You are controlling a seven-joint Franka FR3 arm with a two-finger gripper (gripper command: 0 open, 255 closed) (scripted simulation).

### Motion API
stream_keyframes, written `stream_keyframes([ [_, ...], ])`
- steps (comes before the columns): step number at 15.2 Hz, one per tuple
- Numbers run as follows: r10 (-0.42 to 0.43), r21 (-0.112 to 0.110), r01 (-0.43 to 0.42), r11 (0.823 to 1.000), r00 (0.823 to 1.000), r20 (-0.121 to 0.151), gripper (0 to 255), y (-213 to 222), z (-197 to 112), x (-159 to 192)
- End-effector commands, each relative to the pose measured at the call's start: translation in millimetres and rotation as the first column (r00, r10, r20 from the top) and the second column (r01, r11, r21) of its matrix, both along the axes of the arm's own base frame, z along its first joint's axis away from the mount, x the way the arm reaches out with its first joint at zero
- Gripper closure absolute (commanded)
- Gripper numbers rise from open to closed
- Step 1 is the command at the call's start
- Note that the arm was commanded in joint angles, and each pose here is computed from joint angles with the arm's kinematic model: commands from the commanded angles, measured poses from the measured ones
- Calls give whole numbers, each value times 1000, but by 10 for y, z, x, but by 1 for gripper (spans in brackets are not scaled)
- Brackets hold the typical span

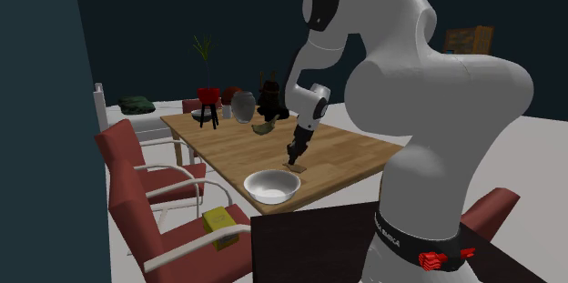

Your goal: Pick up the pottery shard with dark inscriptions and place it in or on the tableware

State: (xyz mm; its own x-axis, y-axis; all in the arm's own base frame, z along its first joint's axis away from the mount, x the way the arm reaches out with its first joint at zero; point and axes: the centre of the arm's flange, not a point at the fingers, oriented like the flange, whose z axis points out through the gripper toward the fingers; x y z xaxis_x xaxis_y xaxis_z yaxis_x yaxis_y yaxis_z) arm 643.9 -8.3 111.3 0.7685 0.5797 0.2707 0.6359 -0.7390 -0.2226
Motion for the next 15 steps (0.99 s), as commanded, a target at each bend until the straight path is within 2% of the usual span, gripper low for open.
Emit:
stream_keyframes([
  [1,0,0,0,1000,1000,0,255,0,0,0],
  [2,0,0,0,1000,1000,0,255,0,0,0],
  [3,0,0,0,1000,1000,0,0,0,0,0],
  [4,-48,-105,45,994,998,-27,0,115,35,147],
  [5,-98,-209,86,974,994,-49,0,226,53,299],
  [6,-150,-312,123,942,986,-66,0,331,55,457],
  [7,-157,-326,127,937,985,-68,0,344,54,479],
  [15,-157,-326,127,937,985,-68,0,351,-346,481],
])
